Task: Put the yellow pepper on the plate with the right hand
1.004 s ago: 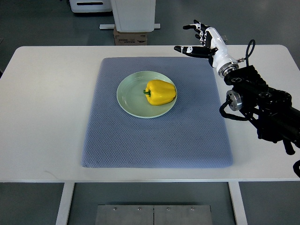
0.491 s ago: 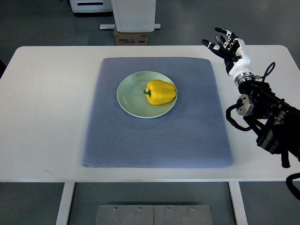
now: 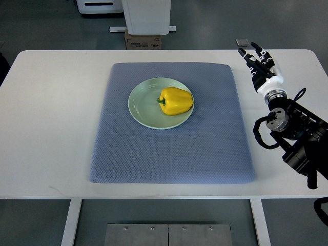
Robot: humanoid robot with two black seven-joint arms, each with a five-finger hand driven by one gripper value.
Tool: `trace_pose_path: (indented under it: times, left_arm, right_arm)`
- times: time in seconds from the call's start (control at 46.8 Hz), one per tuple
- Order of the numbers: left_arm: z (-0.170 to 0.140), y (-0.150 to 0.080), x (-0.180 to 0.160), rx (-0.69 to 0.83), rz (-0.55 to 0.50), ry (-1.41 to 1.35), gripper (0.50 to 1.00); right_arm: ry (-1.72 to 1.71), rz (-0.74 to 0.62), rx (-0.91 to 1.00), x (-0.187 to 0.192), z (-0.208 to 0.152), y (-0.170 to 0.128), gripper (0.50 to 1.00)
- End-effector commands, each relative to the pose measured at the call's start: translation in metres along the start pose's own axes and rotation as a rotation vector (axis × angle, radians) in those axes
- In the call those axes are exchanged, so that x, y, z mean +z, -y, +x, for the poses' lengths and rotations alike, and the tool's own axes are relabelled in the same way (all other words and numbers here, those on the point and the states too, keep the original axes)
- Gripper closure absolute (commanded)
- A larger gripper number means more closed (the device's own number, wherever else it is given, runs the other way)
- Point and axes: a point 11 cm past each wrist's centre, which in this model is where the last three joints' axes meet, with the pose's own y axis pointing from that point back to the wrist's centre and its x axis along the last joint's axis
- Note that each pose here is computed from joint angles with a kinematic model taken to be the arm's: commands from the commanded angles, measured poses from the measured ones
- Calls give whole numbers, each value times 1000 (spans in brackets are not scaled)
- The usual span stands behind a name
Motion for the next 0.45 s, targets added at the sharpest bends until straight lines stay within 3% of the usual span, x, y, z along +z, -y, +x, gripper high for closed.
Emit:
trace_pose_path:
  times: [0.0,0.427]
  left_arm:
    - [0,0,0,1,0,0,500]
    - [0,0,0,1,0,0,500]
  right_arm:
    - [37,-4,22,4,9,-4,500]
    - [53,-4,35,7,14,-6,500]
